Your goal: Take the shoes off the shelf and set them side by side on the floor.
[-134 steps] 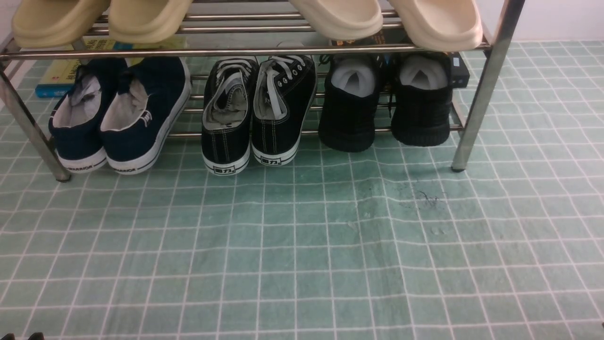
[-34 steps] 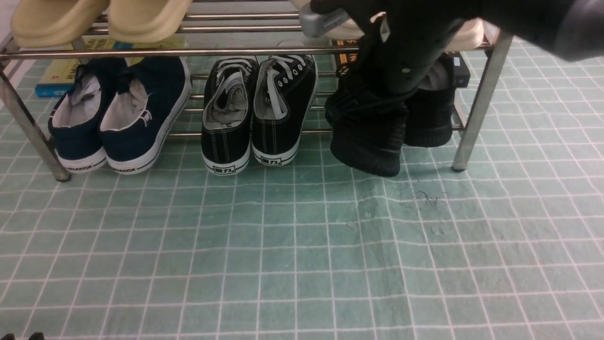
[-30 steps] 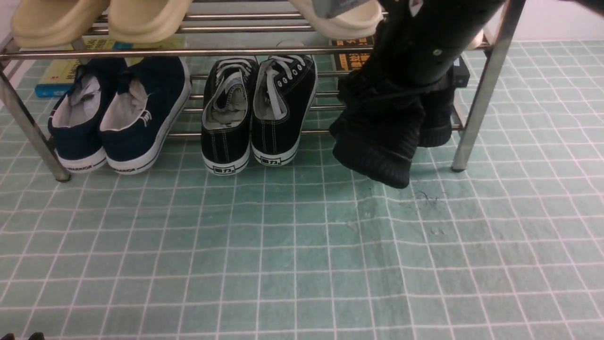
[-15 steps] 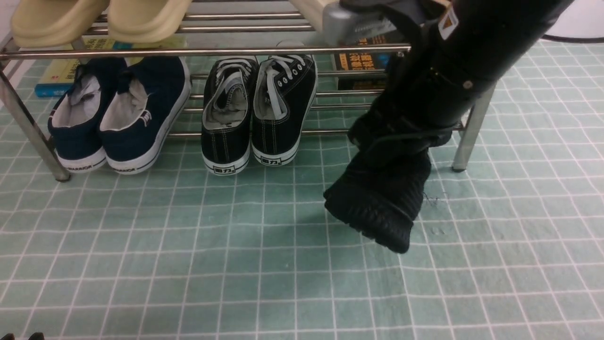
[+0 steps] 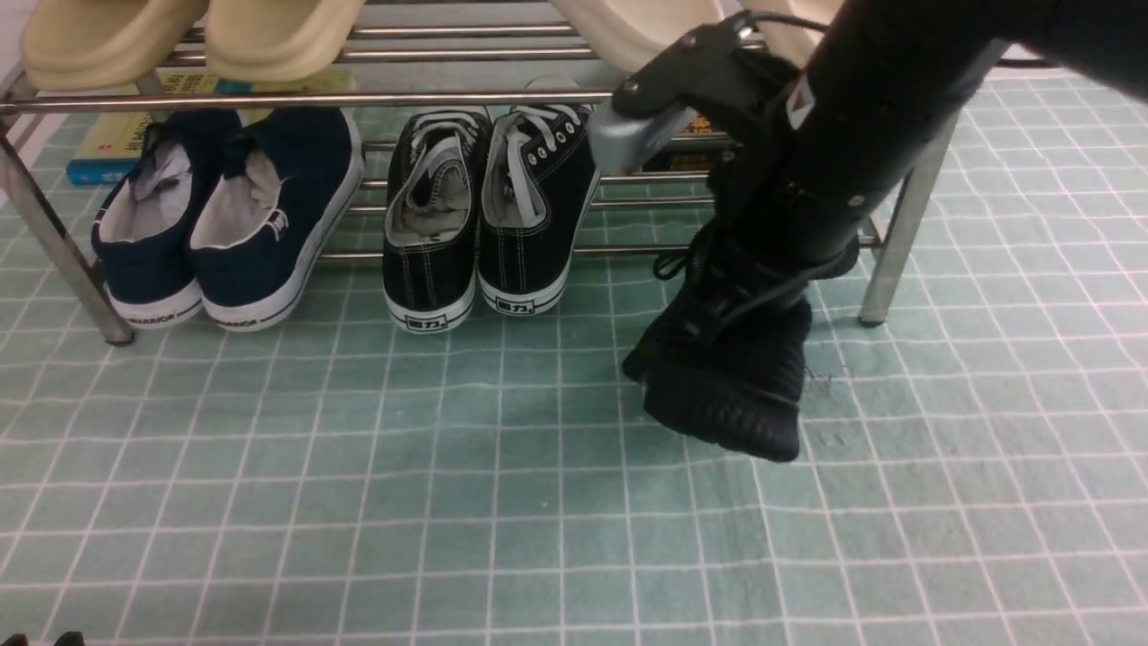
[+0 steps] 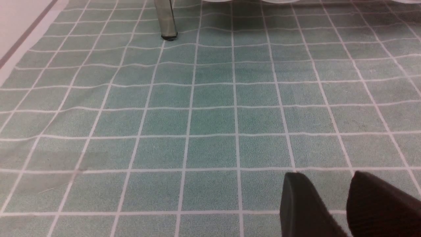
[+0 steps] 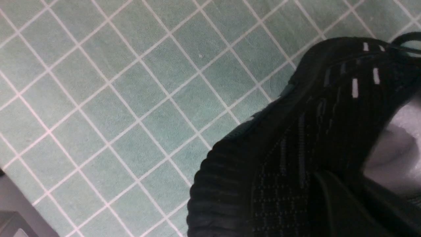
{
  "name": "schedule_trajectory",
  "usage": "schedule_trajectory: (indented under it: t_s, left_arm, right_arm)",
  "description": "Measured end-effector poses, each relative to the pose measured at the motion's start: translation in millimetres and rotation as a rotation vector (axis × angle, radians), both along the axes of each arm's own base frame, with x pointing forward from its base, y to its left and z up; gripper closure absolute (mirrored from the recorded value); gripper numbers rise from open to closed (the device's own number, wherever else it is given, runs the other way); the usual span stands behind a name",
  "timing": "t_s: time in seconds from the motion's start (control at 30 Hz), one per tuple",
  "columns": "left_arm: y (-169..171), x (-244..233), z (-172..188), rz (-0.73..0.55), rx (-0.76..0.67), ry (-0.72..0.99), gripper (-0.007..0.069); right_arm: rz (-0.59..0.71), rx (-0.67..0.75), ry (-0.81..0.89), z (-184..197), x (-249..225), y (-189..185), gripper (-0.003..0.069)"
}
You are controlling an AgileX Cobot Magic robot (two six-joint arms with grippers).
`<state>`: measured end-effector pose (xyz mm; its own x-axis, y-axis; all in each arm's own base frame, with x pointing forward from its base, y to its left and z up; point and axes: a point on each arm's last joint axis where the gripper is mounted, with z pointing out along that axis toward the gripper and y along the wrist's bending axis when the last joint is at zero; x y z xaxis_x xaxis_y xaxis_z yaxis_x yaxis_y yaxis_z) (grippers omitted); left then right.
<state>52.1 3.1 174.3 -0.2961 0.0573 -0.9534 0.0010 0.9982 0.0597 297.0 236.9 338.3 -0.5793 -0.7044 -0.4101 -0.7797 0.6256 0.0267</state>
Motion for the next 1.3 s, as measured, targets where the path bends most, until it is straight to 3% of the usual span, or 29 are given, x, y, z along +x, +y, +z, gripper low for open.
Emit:
schedule_trajectory:
  t_s: [0.27, 0.63, 0.93, 1.1, 1.3]
  left_arm:
    - [0, 0, 0, 0.000, 0.000, 0.000, 0.0384]
    - [0, 0, 0, 0.000, 0.000, 0.000, 0.0384]
    - [0, 0, 0, 0.000, 0.000, 0.000, 0.0383]
    - [0, 0, 0, 0.000, 0.000, 0.000, 0.0383]
    - [0, 0, 0, 0.000, 0.000, 0.000, 0.0383]
  right_arm:
    - [0.028, 0.016, 0.017, -15, 6, 12, 0.0633]
    - [0.043, 0.045, -0.010, 13, 3, 11, 0.0632]
    - [0.039, -0.012, 0.012, -12, 17, 17, 0.0629]
    - [0.040, 0.017, 0.117, -28, 17, 27, 0.0627]
    - [-0.062, 0.107, 0.276, -40, 10, 35, 0.0604]
